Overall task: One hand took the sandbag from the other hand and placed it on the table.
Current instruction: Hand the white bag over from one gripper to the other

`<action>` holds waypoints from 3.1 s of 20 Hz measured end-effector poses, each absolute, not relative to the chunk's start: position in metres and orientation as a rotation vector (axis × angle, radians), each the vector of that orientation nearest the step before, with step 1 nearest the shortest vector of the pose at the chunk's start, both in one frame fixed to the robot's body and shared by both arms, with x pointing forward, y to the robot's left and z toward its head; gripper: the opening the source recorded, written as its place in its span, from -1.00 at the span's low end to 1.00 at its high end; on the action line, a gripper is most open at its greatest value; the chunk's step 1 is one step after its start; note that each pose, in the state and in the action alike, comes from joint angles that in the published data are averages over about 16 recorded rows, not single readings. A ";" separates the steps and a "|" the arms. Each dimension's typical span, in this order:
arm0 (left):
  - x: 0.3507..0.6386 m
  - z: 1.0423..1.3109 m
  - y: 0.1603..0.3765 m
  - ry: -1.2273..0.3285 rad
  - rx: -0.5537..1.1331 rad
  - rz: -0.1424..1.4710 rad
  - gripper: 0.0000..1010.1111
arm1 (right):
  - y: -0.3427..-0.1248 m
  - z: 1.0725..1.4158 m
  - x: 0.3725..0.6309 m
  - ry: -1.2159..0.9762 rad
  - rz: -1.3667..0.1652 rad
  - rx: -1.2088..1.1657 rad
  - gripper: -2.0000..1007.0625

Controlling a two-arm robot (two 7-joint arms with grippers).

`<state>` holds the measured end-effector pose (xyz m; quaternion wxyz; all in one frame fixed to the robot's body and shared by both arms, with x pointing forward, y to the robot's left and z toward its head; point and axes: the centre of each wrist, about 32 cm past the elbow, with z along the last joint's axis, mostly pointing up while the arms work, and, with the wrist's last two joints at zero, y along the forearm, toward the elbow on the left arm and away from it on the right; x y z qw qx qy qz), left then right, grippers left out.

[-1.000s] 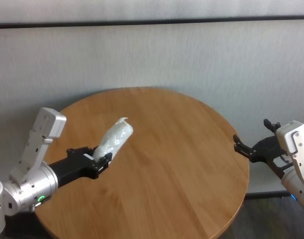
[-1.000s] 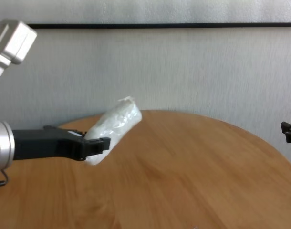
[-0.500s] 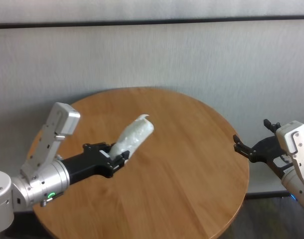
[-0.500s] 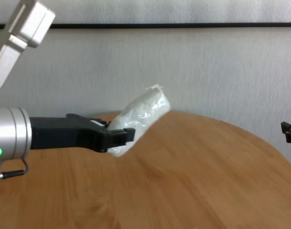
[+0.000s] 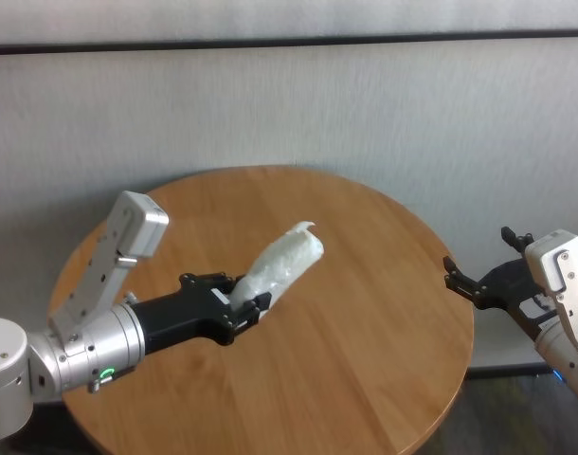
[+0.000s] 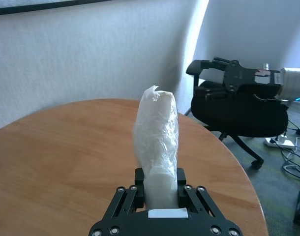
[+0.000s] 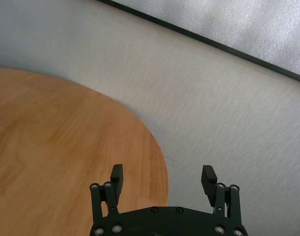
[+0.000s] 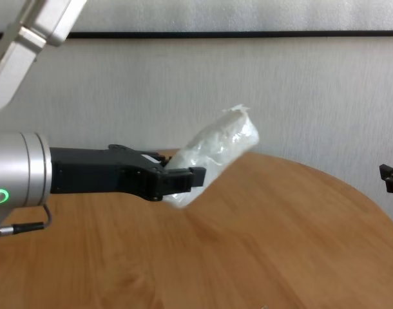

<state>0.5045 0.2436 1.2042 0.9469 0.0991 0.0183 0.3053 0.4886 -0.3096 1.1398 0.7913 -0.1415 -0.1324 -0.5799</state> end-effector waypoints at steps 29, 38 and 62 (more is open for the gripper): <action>0.511 1.211 0.229 0.008 0.194 0.612 -0.25 | -0.310 1.140 0.489 -0.285 -1.248 -0.304 0.99; 0.511 1.211 0.229 0.008 0.193 0.620 -0.25 | -0.310 1.140 0.489 -0.285 -1.248 -0.304 0.99; 0.511 1.211 0.229 0.011 0.195 0.613 -0.25 | -0.307 1.141 0.484 -0.186 -1.183 -0.195 0.99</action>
